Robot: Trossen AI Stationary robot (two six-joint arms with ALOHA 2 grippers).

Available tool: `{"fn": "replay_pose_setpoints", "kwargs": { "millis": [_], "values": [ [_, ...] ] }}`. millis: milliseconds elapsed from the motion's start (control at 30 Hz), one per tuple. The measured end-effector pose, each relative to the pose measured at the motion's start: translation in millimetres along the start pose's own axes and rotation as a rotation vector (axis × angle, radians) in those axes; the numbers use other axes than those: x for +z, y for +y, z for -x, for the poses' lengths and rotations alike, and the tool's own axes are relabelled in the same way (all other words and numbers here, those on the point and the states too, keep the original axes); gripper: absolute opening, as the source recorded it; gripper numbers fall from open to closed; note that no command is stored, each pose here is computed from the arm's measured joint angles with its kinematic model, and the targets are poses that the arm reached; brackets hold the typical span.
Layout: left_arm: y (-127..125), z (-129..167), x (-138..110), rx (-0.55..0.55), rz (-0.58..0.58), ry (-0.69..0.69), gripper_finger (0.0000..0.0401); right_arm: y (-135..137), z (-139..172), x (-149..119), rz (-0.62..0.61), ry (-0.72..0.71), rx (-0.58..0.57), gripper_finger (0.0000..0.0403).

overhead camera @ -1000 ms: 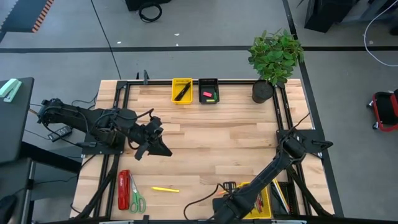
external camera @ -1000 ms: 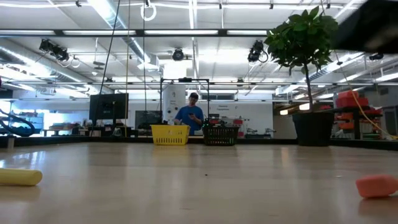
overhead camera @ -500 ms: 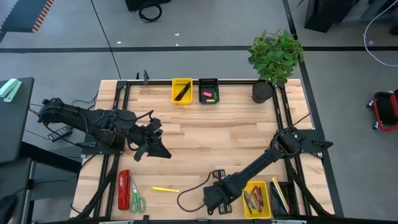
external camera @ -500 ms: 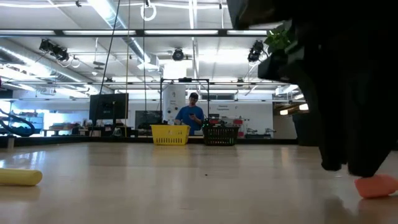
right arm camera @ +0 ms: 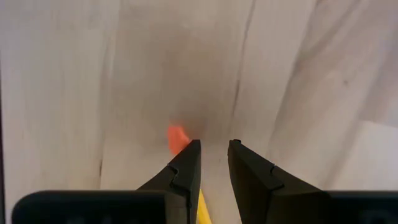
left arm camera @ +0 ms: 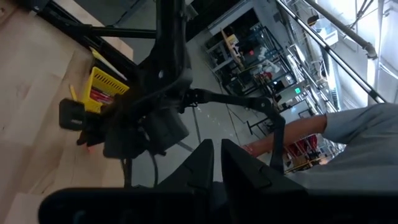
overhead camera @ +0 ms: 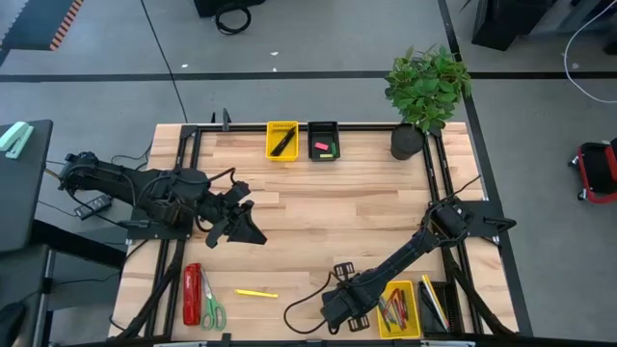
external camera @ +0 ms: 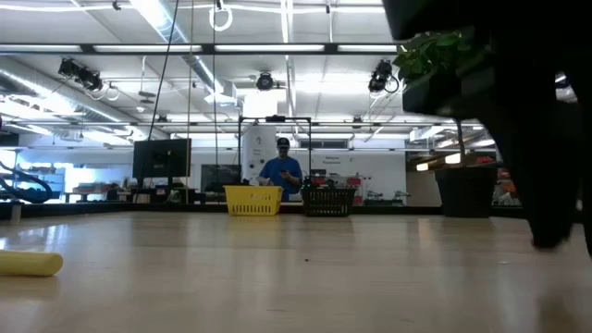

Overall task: Sort crayons/erasers/pens/pencils in bins
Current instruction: Put the yellow pencil into the bottom black bin

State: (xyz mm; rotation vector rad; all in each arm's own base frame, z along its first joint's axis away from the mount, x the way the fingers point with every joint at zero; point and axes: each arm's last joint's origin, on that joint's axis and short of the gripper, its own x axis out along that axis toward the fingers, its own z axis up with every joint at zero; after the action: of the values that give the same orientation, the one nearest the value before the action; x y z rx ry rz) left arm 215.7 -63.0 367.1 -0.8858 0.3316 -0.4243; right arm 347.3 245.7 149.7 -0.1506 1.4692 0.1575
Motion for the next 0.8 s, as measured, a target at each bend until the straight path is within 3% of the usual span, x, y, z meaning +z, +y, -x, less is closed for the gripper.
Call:
{"fn": "replay_pose_setpoints", "kwargs": {
  "millis": [267, 367, 567, 700, 800],
  "values": [
    [0.3, 0.0, -0.1, 0.005, -0.009, 0.000, 0.0028, -9.8, 58.5, -4.2, -0.045, -0.215, 0.002, 0.0088],
    [0.6, 0.0, 0.1, 0.012, -0.023, -0.009, 0.0029, -6.6, 52.9, -14.4, -0.020, -0.259, 0.028, 0.0088],
    [0.9, 0.0, 0.3, 0.020, -0.026, -0.017, 0.0036, -12.1, 28.0, -41.4, -0.001, -0.153, 0.046, 0.0088],
    [1.0, -0.1, 0.2, 0.022, -0.025, -0.017, 0.0031, -11.5, 18.1, -46.2, -0.067, -0.115, 0.124, 0.0088],
    [1.6, -0.2, -0.1, 0.028, -0.024, -0.015, 0.0028, -5.8, 13.8, -44.3, -0.052, -0.164, 0.151, 0.0088]
  ]
}}
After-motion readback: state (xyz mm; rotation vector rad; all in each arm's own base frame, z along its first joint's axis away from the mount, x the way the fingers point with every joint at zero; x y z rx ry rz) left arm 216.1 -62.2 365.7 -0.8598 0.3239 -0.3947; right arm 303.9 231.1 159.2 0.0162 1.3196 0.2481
